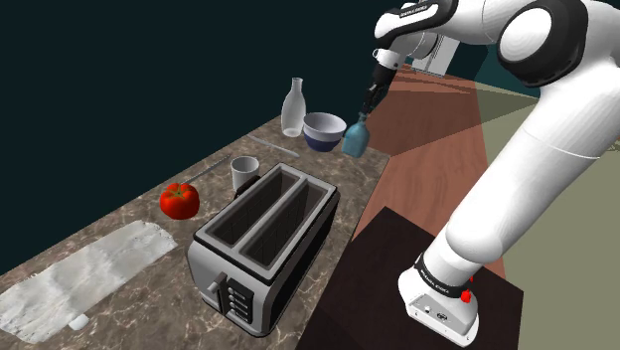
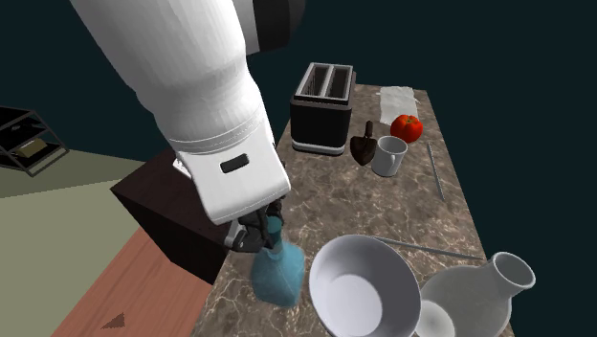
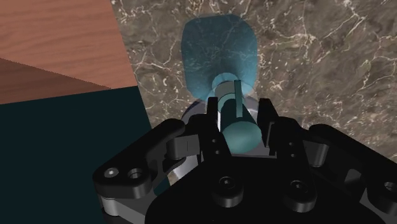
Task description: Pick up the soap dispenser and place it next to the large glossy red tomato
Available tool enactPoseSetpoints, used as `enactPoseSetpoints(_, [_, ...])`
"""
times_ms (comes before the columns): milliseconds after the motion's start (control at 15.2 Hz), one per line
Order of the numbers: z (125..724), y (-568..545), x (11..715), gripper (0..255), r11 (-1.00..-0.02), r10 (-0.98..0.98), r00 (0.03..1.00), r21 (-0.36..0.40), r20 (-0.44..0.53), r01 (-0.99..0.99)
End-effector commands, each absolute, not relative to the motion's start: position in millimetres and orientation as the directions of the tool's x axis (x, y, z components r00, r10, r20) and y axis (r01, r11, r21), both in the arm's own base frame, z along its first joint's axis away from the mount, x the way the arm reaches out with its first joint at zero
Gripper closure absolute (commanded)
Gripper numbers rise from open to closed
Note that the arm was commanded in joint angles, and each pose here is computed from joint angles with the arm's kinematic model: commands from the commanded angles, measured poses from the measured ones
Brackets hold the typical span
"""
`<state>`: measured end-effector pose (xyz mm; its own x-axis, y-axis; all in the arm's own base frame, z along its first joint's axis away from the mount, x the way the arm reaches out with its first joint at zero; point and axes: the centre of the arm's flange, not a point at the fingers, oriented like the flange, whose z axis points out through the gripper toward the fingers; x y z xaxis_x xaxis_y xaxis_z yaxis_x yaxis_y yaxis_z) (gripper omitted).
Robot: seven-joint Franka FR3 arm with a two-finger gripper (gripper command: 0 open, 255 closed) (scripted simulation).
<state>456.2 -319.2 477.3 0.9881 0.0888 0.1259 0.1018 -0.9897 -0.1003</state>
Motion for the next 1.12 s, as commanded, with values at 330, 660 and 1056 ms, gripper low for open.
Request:
enactPoseSetpoints(330, [514, -319, 456, 255, -0.990, 0.089, 0.988, -0.100, 0.126, 0.102])
enactPoseSetpoints(660, [540, -319, 456, 255, -0.990, 0.089, 0.988, -0.100, 0.126, 0.102])
enactPoseSetpoints(1056, [572, -319, 456, 255, -0.990, 0.089, 0.988, -0.100, 0.126, 0.102])
